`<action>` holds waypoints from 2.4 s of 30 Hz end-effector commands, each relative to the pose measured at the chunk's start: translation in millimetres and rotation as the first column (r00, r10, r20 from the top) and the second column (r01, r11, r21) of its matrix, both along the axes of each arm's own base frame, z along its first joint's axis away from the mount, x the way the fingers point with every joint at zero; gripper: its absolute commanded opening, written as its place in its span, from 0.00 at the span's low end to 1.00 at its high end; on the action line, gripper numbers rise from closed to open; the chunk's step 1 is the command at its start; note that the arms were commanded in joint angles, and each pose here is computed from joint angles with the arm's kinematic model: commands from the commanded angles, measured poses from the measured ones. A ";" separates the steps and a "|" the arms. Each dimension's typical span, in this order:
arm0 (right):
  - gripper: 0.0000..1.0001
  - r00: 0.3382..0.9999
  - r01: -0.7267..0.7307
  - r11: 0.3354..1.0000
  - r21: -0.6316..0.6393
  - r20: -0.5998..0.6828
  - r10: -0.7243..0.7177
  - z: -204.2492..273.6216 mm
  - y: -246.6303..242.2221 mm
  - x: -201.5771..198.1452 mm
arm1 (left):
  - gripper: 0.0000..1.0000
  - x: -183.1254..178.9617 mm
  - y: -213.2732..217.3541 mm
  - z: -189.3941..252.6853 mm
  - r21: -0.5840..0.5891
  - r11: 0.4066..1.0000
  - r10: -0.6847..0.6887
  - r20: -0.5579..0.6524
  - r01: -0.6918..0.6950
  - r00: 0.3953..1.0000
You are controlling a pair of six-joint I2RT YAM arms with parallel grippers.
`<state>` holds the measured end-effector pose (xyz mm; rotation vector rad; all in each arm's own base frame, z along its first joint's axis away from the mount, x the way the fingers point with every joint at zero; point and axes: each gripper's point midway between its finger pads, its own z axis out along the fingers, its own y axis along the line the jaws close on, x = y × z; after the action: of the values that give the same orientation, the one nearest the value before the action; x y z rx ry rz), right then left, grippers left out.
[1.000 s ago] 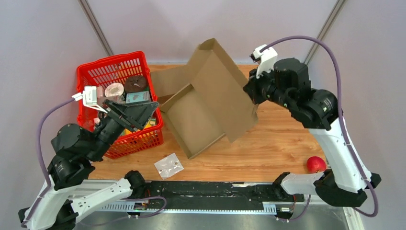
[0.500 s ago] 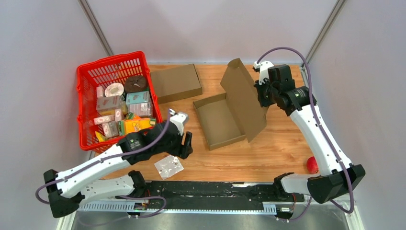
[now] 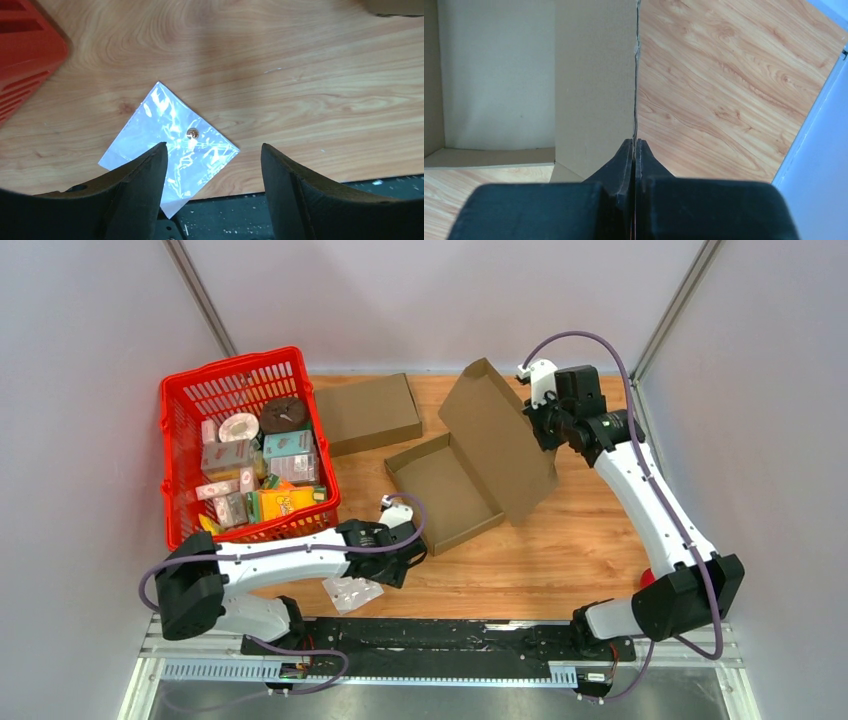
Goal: Fold the paper box
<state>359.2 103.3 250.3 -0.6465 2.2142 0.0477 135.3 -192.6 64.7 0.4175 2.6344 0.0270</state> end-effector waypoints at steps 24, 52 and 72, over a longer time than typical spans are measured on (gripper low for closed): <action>0.00 0.970 -0.086 0.988 0.126 0.238 0.054 63.2 14.8 -14.0 | 0.61 -53.2 32.3 -35.4 0.613 0.761 -0.279 0.014 0.213 0.960; 0.00 0.975 -0.101 0.984 0.145 0.209 0.069 55.6 23.7 -17.1 | 0.00 -16.1 -8.0 16.8 0.501 0.849 -0.279 0.152 0.169 0.948; 0.01 0.965 -0.262 0.949 0.178 0.012 0.264 17.8 57.1 -28.8 | 0.00 100.8 -147.4 185.9 -0.379 0.863 -0.214 0.326 0.335 0.921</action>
<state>339.0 151.0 273.6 -0.7585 2.0518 0.3111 206.4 -302.6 233.9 0.5208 2.2628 -0.3853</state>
